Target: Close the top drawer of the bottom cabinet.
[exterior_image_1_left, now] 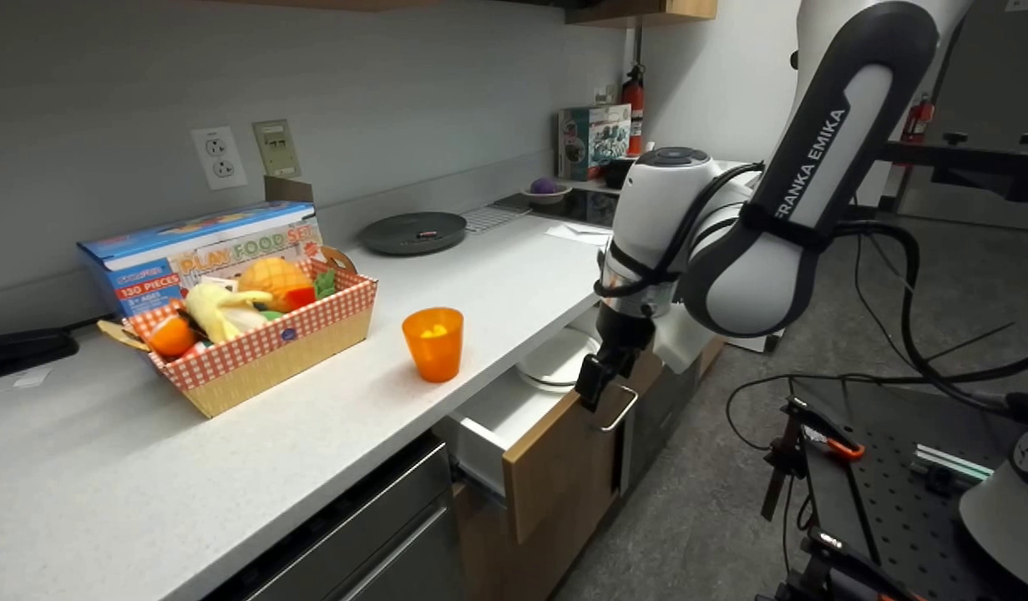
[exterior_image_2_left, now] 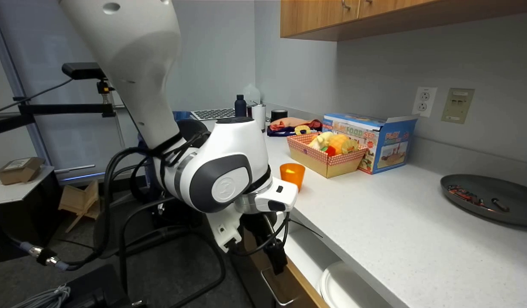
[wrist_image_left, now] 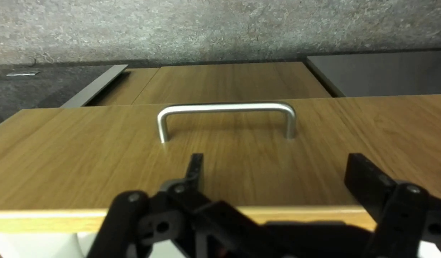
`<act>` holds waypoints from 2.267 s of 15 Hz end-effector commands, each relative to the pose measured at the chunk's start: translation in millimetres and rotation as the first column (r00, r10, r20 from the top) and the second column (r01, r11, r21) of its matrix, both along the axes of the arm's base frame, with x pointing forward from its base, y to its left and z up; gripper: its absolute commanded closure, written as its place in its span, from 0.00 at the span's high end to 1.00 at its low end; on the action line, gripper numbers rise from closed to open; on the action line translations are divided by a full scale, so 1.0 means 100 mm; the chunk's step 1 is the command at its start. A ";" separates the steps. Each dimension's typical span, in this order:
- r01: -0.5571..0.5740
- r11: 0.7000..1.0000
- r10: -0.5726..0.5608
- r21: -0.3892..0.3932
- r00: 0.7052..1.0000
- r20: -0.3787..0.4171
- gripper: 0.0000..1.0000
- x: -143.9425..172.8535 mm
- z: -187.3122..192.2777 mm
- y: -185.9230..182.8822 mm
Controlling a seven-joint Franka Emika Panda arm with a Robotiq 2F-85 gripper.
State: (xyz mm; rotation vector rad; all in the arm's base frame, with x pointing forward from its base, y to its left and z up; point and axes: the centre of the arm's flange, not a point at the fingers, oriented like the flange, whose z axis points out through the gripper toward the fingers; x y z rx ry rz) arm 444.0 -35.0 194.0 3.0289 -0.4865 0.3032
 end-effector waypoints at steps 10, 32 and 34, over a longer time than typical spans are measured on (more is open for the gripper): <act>0.060 0.996 -0.049 -0.064 0.986 0.160 1.00 0.53 -0.20 -0.11; 0.075 0.988 -0.046 -0.137 0.978 0.206 1.00 0.79 -0.12 0.04; 0.076 0.986 -0.048 -0.147 0.982 0.185 1.00 0.73 -0.01 0.13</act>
